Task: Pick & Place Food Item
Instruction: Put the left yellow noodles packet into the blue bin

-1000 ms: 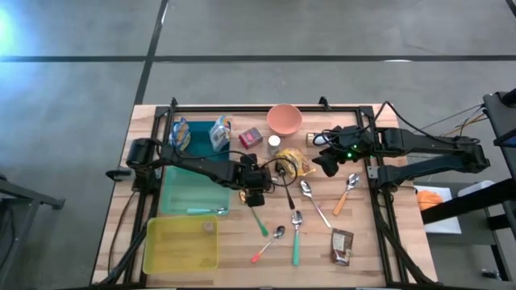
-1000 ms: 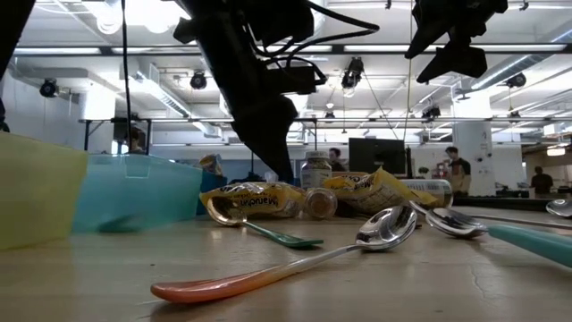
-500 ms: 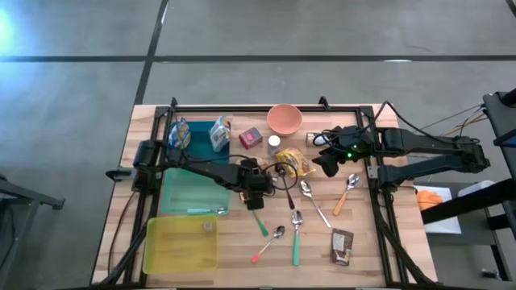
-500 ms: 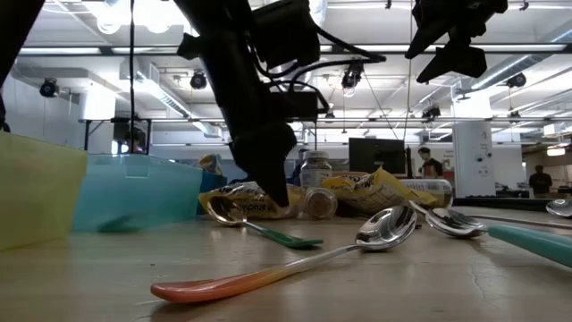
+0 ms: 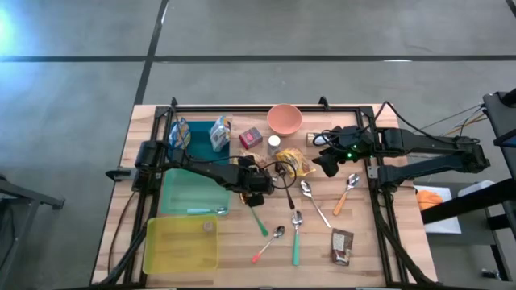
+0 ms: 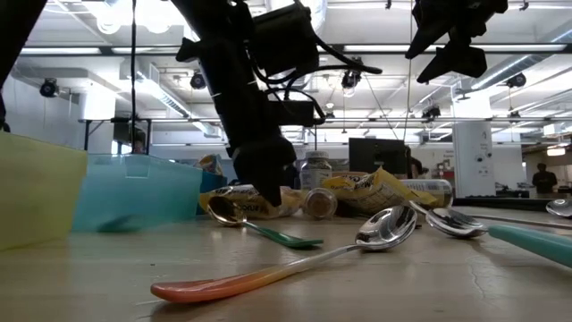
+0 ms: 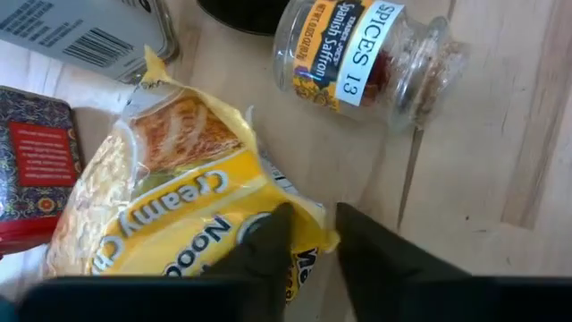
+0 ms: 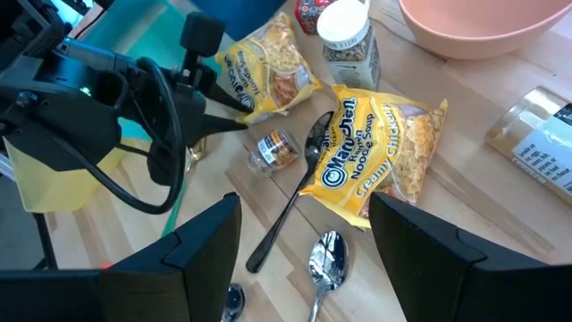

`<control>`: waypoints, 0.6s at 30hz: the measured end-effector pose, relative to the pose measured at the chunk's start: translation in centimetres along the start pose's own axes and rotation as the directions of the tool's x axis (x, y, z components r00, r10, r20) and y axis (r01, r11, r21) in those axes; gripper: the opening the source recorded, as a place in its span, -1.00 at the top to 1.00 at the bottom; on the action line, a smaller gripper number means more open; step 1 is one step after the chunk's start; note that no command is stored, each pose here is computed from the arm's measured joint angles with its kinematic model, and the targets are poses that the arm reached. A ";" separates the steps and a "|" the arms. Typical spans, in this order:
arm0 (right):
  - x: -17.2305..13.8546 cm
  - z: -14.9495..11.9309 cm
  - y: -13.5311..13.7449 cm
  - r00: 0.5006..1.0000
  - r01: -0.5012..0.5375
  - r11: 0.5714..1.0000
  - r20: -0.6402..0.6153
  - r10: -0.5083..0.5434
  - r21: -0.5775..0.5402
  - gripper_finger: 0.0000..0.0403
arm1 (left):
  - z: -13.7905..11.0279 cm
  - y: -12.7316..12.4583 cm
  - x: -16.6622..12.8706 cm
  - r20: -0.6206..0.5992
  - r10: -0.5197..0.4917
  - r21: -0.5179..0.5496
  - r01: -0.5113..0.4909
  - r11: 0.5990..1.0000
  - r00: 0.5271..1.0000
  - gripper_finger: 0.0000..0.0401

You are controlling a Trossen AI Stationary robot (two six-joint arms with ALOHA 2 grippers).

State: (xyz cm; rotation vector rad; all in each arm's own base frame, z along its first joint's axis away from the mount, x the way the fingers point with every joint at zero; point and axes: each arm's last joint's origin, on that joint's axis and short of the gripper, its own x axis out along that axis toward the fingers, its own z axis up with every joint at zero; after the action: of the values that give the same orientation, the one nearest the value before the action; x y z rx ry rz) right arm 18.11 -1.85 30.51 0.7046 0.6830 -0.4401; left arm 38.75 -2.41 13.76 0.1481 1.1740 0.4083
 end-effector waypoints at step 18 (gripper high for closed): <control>0.0 0.0 0.0 1.000 0.000 1.000 0.000 0.000 0.000 -0.20 | 0.5 0.1 -0.9 0.012 -0.058 -0.068 0.059 0.996 0.998 0.99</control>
State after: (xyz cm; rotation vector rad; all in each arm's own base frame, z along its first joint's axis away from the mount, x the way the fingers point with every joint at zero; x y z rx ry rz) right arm 18.11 -1.85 30.52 0.7046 0.6827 -0.4398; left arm 38.87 -2.57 14.73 0.0560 1.1503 0.3949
